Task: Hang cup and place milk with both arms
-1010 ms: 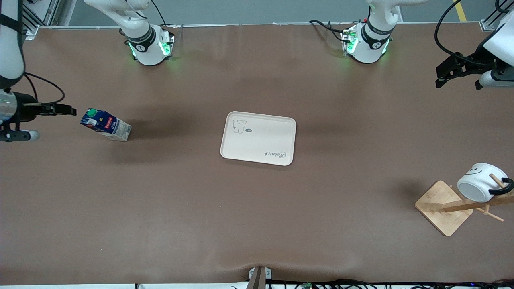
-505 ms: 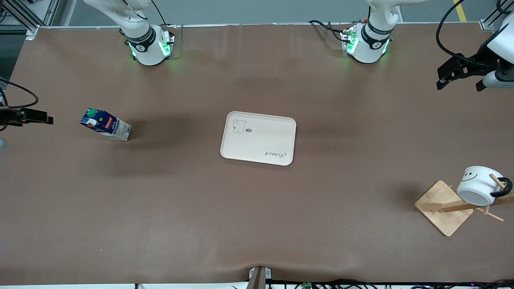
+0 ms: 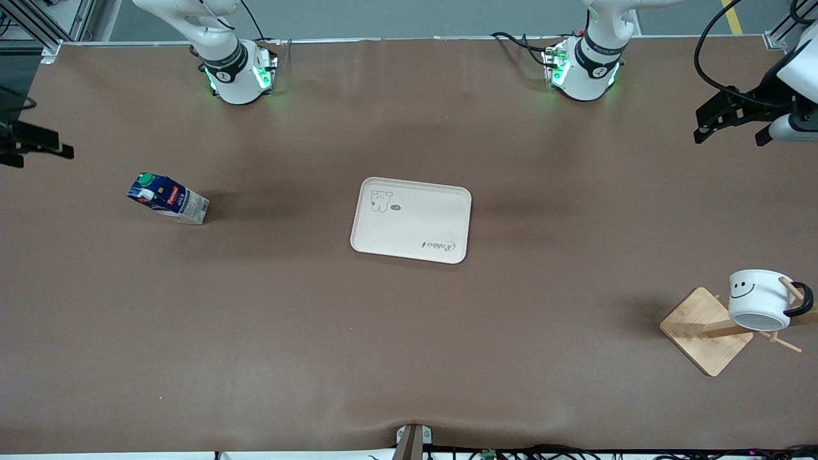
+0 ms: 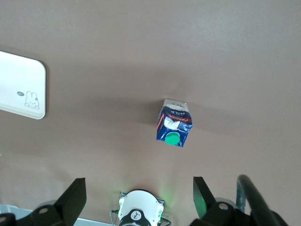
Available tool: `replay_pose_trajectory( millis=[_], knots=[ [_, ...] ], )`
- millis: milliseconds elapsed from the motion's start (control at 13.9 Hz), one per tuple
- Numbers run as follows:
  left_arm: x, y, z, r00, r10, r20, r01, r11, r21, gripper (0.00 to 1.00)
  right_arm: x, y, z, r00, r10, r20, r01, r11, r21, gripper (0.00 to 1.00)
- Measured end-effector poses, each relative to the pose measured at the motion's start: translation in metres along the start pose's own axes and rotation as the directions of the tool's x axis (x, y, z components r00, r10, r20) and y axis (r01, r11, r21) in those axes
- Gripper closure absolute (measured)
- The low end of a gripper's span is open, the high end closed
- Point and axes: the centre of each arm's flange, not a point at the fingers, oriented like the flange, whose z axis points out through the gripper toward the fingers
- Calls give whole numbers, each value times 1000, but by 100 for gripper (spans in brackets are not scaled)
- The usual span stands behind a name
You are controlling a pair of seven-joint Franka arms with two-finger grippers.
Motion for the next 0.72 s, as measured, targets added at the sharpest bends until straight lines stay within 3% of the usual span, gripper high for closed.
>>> replay_pose_trajectory(
  millis=[288, 433, 721],
  knots=[
    [0, 1, 3, 1000, 1, 5, -1, 1000, 0, 0, -10, 0, -25, 997, 18, -70, -20, 999, -34, 0],
    [-1, 1, 4, 1000, 2, 7, -2, 1000, 0, 0, -13, -10, -30, 988, 79, -136, -86, 995, -47, 0],
    [-5, 1, 5, 1000, 1, 11, -1, 1000, 2, 0, -44, -49, -11, 974, 153, -164, -165, 984, -63, 0]
  ],
)
